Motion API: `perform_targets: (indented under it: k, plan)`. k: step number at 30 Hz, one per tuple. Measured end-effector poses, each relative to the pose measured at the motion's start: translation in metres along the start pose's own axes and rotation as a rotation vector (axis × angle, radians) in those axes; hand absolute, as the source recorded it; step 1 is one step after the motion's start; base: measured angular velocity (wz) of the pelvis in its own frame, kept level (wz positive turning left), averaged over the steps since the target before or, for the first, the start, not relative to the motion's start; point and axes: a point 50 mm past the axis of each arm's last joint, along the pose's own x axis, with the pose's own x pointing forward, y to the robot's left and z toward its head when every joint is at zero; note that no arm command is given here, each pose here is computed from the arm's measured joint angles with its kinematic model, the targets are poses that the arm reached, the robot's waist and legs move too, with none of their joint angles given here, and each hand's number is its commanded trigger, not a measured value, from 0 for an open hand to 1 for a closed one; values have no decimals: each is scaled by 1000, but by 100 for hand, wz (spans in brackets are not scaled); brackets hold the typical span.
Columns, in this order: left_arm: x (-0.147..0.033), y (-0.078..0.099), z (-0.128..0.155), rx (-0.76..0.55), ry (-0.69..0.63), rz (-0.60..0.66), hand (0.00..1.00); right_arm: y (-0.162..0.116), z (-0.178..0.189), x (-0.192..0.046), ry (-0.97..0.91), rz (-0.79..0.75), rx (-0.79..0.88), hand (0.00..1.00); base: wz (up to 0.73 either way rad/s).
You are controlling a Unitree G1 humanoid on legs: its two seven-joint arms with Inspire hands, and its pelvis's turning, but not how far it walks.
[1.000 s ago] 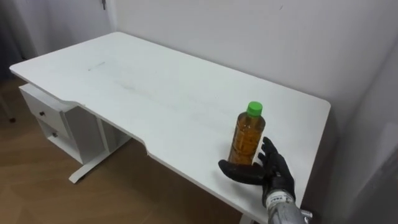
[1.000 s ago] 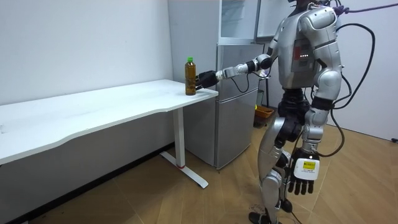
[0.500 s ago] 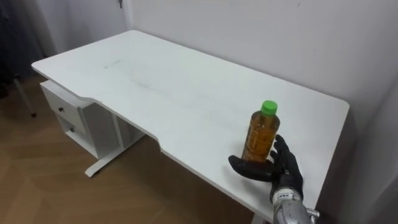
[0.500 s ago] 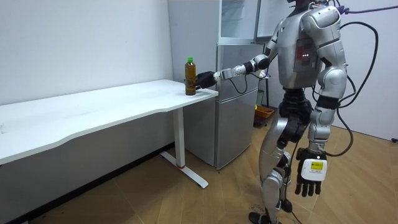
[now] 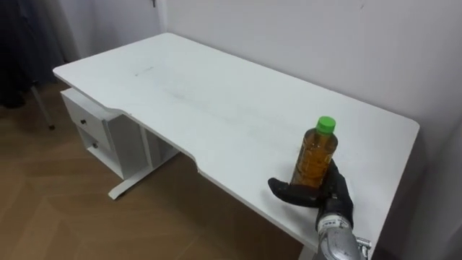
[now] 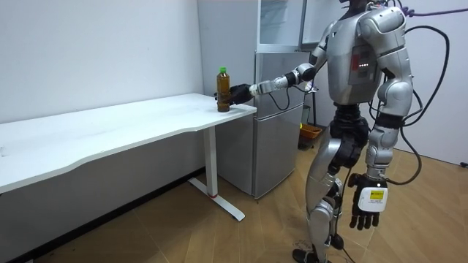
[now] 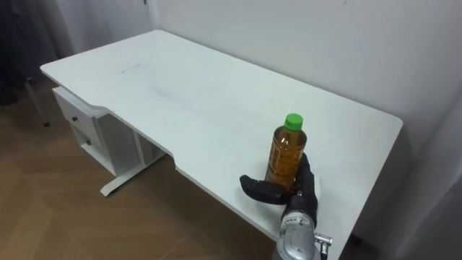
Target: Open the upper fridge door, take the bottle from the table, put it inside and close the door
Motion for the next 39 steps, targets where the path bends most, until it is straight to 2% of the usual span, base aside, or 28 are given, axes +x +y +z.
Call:
perform_targets:
  k: [4, 5, 6, 17, 22, 39]
  plan:
    - [0, 0, 0, -28, 0, -4, 0, 1, 2, 1, -3, 0, -3, 0, 0]
    - [0, 0, 0, -29, -2, -5, 0, 1, 2, 1, -3, -1, -5, 93, 4]
    - [0, 0, 2, -36, -7, -6, 0, 1, 2, 3, -1, -7, -12, 100, 8]
    - [0, -3, 7, -53, -29, -15, 0, -13, 9, 16, 3, -121, -25, 100, 3]
    - [0, -1, 8, -47, -44, -19, 0, -22, 13, 21, 26, -165, 45, 100, -3]
    - [-2, 12, 8, -74, -75, 18, 0, -24, 18, 23, 42, -142, 128, 100, -2]
